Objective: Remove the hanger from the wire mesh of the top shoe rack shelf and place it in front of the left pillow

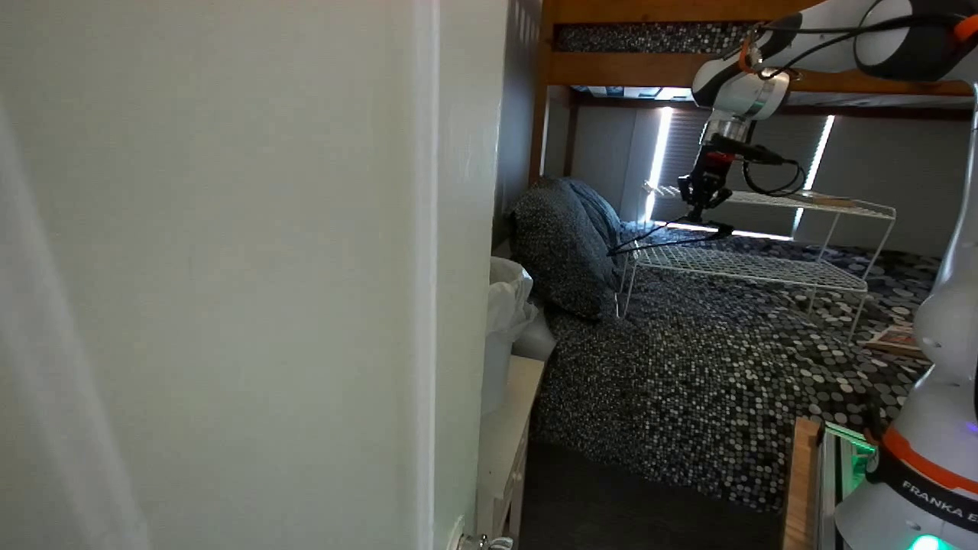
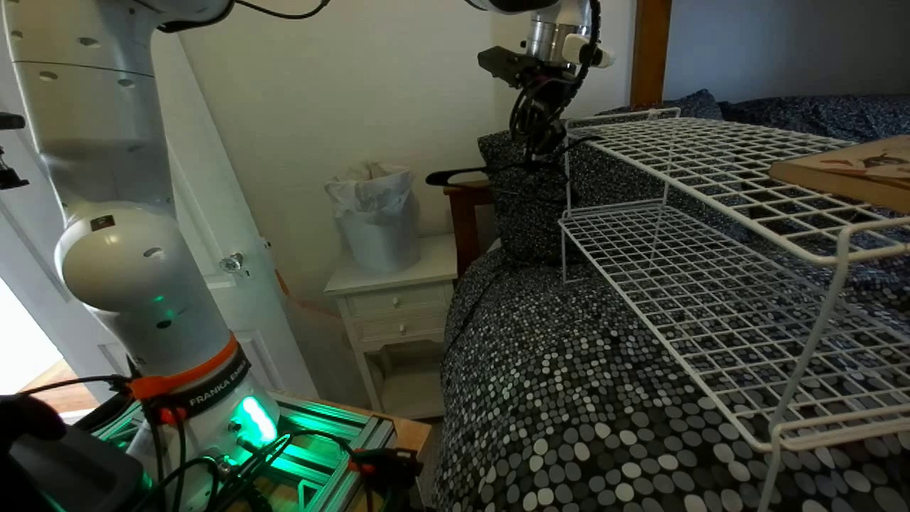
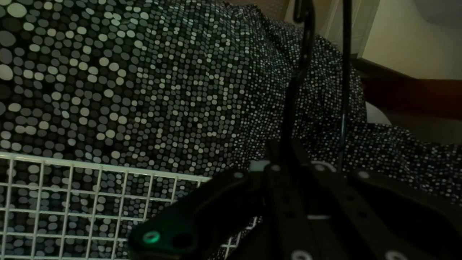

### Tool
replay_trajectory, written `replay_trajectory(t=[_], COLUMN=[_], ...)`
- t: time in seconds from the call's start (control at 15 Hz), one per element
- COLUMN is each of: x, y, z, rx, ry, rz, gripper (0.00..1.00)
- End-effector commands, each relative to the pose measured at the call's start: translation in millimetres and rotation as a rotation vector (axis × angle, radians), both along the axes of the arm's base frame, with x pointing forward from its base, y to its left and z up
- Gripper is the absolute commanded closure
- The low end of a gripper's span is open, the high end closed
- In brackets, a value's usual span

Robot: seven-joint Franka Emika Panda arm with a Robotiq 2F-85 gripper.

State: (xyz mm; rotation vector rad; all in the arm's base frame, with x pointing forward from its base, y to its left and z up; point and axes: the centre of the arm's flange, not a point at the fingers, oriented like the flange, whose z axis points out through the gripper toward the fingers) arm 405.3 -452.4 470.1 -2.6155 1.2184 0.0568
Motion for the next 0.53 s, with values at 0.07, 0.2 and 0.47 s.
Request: replay_trajectory(t=[0.07,0.2,0.47], x=[6.9,5.5,2.6], y=[-7.5,-9.6,-13.6], z=[-14.3,-15.6,-16.3], rx=[0.123,0.167,0.216], ry=[-0.01,-0.007,0.057], rz=[0.099,0.127,0.148], gripper=[0.98,0.98,0.98])
